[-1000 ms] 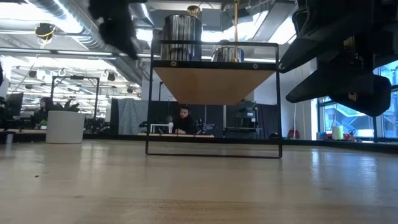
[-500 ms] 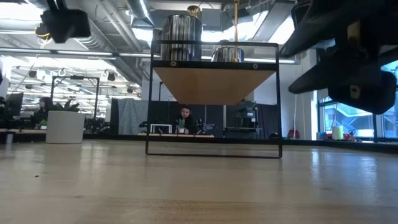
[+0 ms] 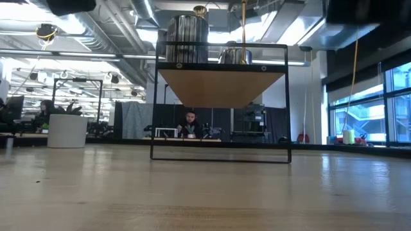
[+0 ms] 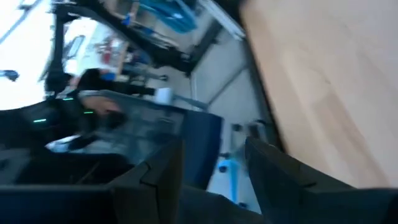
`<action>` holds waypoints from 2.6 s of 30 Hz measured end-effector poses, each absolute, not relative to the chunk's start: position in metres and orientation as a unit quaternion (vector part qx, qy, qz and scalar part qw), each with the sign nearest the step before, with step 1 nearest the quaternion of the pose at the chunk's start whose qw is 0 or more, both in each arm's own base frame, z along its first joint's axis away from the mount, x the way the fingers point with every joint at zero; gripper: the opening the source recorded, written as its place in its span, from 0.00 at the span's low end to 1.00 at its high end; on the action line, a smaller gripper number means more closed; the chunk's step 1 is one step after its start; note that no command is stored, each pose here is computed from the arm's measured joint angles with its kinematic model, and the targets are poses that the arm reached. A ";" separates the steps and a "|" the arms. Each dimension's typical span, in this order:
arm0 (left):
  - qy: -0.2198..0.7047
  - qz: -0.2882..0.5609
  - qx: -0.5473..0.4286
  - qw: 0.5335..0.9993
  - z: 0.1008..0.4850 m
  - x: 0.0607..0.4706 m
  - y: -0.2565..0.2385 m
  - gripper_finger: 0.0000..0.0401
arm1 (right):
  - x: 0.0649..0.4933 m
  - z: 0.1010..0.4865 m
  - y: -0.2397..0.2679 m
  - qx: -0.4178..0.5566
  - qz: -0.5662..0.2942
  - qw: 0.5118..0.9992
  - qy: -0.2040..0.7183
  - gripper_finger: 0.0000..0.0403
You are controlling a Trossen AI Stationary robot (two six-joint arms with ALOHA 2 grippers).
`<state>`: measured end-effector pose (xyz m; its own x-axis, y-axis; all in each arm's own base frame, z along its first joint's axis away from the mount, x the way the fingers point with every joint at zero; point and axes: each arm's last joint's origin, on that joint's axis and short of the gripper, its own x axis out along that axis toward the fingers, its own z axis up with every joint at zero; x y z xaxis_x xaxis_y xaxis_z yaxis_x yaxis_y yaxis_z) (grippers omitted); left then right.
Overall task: Pick & Place candle stick holders
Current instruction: Put the silver scented candle on the shelf
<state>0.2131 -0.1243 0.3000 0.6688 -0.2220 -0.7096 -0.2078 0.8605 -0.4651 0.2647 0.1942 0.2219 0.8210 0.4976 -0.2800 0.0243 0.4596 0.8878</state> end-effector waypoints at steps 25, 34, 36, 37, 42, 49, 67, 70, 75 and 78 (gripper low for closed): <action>0.115 0.217 -0.313 0.917 0.303 0.258 -0.127 1.00 | 0.211 0.330 0.178 0.158 0.136 0.965 0.159 0.43; 0.019 0.292 -0.370 0.882 0.299 0.281 -0.113 1.00 | 0.179 0.344 0.163 0.086 0.181 0.961 0.190 0.40; 0.013 0.289 -0.385 0.876 0.298 0.287 -0.109 1.00 | 0.170 0.344 0.159 0.071 0.190 0.961 0.187 0.37; 0.010 0.287 -0.390 0.875 0.298 0.289 -0.108 1.00 | 0.167 0.344 0.157 0.065 0.196 0.961 0.186 0.36; -0.010 0.282 -0.410 0.867 0.298 0.297 -0.103 1.00 | 0.149 0.336 0.144 0.060 0.223 0.956 0.182 0.29; 0.004 0.256 -0.419 0.871 0.304 0.294 -0.101 1.00 | 0.126 0.323 0.123 0.085 0.254 0.950 0.161 0.26; 0.063 0.266 -0.362 0.891 0.372 0.279 -0.086 0.97 | 0.117 0.320 0.120 0.081 0.270 0.948 0.149 0.26; 0.103 0.282 -0.351 0.887 0.383 0.285 -0.074 0.91 | 0.117 0.319 0.120 0.081 0.269 0.947 0.153 0.26; 0.161 0.293 -0.351 0.875 0.392 0.285 -0.054 0.70 | 0.115 0.318 0.119 0.085 0.271 0.945 0.161 0.26; 0.178 0.278 -0.366 0.870 0.391 0.287 -0.045 0.51 | 0.113 0.318 0.117 0.084 0.270 0.945 0.165 0.26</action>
